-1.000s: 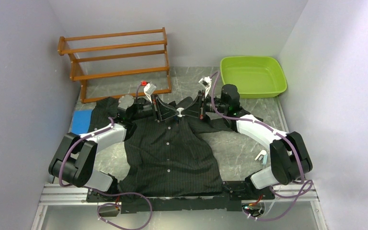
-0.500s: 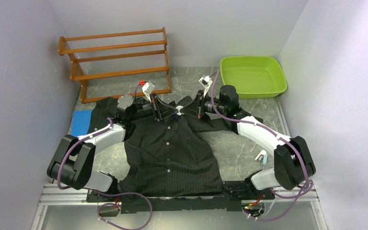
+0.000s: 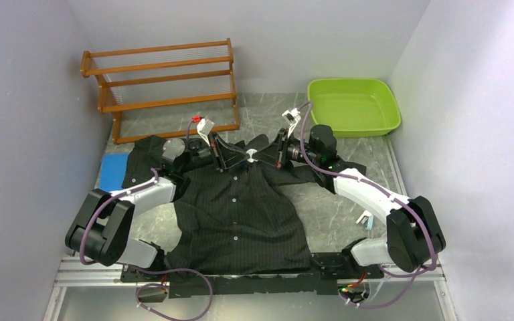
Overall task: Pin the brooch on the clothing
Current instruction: Pin the brooch to the clothes.
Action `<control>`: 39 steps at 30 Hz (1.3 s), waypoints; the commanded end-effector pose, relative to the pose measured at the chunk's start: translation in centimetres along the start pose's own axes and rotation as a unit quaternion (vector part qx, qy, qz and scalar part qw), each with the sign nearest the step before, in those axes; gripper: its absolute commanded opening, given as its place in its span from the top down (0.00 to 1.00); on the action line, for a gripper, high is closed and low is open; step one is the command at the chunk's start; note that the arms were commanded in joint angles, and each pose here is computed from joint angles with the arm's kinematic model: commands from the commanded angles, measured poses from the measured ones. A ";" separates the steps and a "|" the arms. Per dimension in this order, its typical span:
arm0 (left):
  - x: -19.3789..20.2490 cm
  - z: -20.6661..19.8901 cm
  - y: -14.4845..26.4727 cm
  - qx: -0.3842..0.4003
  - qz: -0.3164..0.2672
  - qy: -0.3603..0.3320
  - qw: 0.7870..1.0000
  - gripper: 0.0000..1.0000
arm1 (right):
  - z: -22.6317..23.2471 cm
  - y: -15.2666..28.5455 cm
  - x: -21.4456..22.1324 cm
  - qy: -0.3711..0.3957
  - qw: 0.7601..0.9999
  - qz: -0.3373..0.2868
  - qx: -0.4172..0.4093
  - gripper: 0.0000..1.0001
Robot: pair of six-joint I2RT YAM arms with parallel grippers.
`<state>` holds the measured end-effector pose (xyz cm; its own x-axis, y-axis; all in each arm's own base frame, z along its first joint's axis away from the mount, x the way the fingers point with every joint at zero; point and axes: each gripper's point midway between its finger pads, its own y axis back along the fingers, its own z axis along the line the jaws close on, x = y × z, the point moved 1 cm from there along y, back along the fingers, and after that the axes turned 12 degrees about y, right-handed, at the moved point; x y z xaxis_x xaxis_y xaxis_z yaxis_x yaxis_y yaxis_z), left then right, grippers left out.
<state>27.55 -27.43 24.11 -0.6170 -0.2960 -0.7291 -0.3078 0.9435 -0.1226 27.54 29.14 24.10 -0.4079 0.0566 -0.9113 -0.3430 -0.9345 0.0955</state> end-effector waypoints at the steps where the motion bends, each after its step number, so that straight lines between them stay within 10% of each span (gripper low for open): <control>1: -1.1 -2.7 0.3 0.048 -0.017 -0.044 0.998 0.97 | -0.5 0.9 -3.5 0.031 0.996 -0.086 0.015 1.00; 10: -1.4 -2.9 0.6 0.038 -0.023 -0.057 0.997 0.97 | 1.8 1.5 -4.3 0.059 0.990 -0.122 -0.041 1.00; 20: -1.4 -3.0 0.5 0.042 -0.023 -0.056 0.997 0.97 | 2.7 1.8 -4.3 0.070 0.987 -0.130 -0.068 0.38; 31: -1.3 -2.6 0.5 0.028 -0.011 -0.060 0.998 0.97 | 0.7 1.6 -3.4 0.075 0.991 -0.106 -0.010 0.09; 39: 1.3 1.2 -0.8 -0.153 0.062 -0.185 0.969 0.97 | -3.9 3.3 -2.2 0.025 0.988 -0.082 0.127 0.00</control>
<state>27.23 -27.81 23.24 -0.5385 -0.2281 -0.8112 -0.3721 0.9281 -0.0140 28.83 26.74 25.40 -0.2867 0.1769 -0.9415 -0.4796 -0.8773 -0.0188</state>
